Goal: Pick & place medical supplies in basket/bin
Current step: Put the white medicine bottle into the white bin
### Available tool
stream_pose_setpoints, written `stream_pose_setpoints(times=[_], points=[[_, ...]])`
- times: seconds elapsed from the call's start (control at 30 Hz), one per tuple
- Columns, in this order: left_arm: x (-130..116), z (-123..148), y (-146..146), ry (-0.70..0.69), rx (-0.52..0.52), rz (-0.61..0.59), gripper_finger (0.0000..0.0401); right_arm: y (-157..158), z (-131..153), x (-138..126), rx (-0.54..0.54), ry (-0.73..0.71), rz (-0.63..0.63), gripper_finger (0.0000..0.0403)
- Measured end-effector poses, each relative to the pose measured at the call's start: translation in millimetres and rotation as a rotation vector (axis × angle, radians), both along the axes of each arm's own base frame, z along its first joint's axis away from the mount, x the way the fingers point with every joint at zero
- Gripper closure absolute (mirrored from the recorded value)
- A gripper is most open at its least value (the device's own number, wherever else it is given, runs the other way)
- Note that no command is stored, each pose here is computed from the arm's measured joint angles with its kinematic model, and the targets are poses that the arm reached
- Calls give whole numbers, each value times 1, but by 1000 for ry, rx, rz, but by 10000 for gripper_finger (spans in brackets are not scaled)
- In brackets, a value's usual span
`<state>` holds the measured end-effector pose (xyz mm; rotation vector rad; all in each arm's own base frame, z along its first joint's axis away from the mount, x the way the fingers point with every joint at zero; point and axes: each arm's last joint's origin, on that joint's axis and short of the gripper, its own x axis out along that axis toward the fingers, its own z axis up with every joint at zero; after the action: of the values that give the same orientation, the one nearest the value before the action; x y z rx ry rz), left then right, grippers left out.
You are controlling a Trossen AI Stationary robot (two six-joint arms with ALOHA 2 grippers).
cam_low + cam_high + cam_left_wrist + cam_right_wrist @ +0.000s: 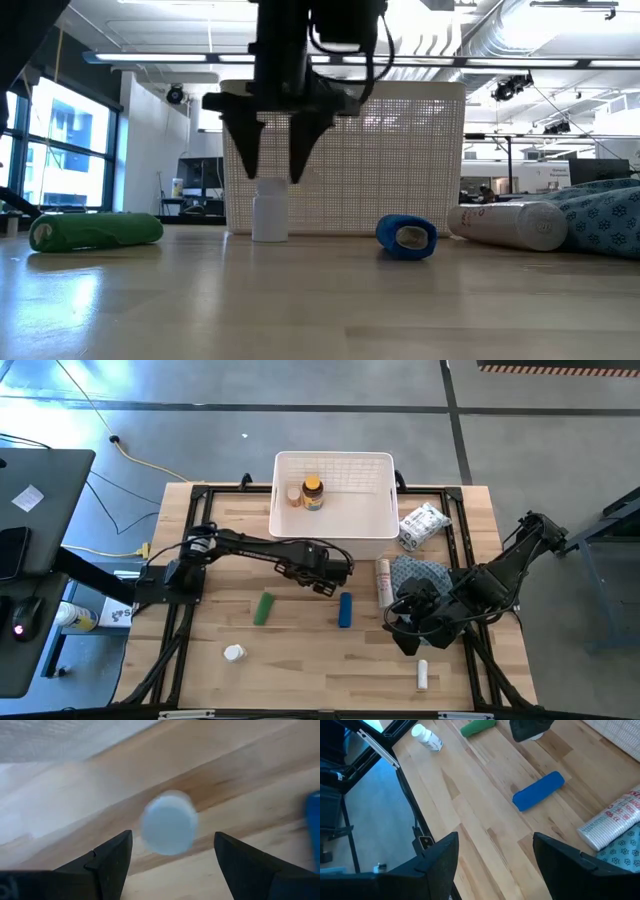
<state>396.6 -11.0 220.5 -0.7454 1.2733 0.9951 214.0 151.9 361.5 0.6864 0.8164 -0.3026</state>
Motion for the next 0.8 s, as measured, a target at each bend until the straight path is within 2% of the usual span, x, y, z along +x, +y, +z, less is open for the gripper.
stream_pose_setpoints(times=[0.33, 0.8], points=[[-7, -24, 10, 45, -53, -5, 89, 0, 0, 0, 1, 9, 11, 157], [-3, -24, 10, 7, -60, -46, 89, 0, 0, 0, -4, 6, 8, 157]])
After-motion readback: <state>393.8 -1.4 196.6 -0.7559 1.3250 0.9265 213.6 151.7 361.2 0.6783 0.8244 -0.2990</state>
